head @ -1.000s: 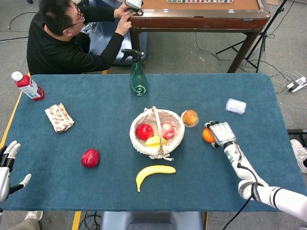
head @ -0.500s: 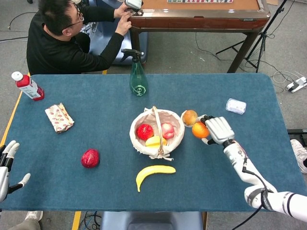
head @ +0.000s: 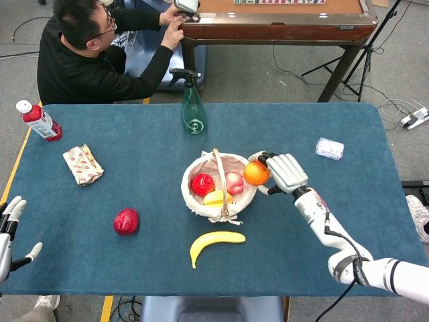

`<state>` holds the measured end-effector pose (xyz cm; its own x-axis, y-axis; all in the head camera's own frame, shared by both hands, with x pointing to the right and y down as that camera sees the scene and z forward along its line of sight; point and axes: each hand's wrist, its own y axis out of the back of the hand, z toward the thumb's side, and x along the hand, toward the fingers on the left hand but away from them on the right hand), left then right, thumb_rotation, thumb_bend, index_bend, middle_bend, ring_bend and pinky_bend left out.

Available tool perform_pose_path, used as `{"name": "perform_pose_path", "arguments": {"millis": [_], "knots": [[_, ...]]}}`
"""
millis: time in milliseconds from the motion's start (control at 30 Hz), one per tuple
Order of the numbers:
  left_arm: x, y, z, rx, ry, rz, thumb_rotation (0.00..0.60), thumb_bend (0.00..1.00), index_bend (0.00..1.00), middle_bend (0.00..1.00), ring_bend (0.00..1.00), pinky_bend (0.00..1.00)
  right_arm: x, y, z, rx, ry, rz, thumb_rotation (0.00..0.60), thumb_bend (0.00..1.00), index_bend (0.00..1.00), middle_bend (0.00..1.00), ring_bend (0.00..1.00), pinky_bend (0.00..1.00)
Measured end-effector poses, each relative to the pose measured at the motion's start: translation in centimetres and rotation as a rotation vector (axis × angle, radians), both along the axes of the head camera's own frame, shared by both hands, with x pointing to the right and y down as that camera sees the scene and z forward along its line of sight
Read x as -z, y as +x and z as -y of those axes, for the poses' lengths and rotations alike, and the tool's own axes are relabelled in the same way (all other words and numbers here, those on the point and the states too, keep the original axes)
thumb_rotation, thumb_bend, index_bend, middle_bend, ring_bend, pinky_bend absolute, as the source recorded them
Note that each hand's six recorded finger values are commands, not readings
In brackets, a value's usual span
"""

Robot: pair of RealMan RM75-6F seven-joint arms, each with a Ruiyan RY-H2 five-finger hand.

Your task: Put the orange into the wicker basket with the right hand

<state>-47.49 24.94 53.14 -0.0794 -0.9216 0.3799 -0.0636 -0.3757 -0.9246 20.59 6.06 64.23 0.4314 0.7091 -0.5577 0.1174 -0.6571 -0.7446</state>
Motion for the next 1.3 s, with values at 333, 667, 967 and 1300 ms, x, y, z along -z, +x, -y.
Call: {"name": "perform_pose_path", "arguments": {"millis": [333, 667, 967, 1300], "knots": [[-0.1, 0.0, 0.0, 0.001, -0.007, -0.003, 0.6, 0.25, 0.04, 0.0, 0.0, 0.05, -0.8, -3.1, -0.6, 0.032, -0.036, 0.036, 0.6, 0.33, 0.0, 0.15, 0.22, 0.62], [-0.1, -0.1, 0.2, -0.006, -0.006, 0.007, 0.6, 0.25, 0.04, 0.0, 0.0, 0.05, 0.7, -0.2, -0.7, 0.018, 0.023, -0.009, 0.6, 0.33, 0.0, 0.15, 0.22, 0.6], [-0.3, 0.0, 0.5, -0.012, -0.005, 0.009, 0.6, 0.25, 0.04, 0.0, 0.0, 0.05, 3.5, 6.0, -2.5, -0.022, 0.138, -0.101, 0.6, 0.33, 0.0, 0.18, 0.22, 0.6], [-0.4, 0.2, 0.6, -0.016, -0.013, 0.006, 0.6, 0.25, 0.04, 0.0, 0.0, 0.05, 6.7, 14.7, -7.0, -0.122, 0.224, -0.204, 0.6, 0.33, 0.0, 0.19, 0.22, 0.59]]}}
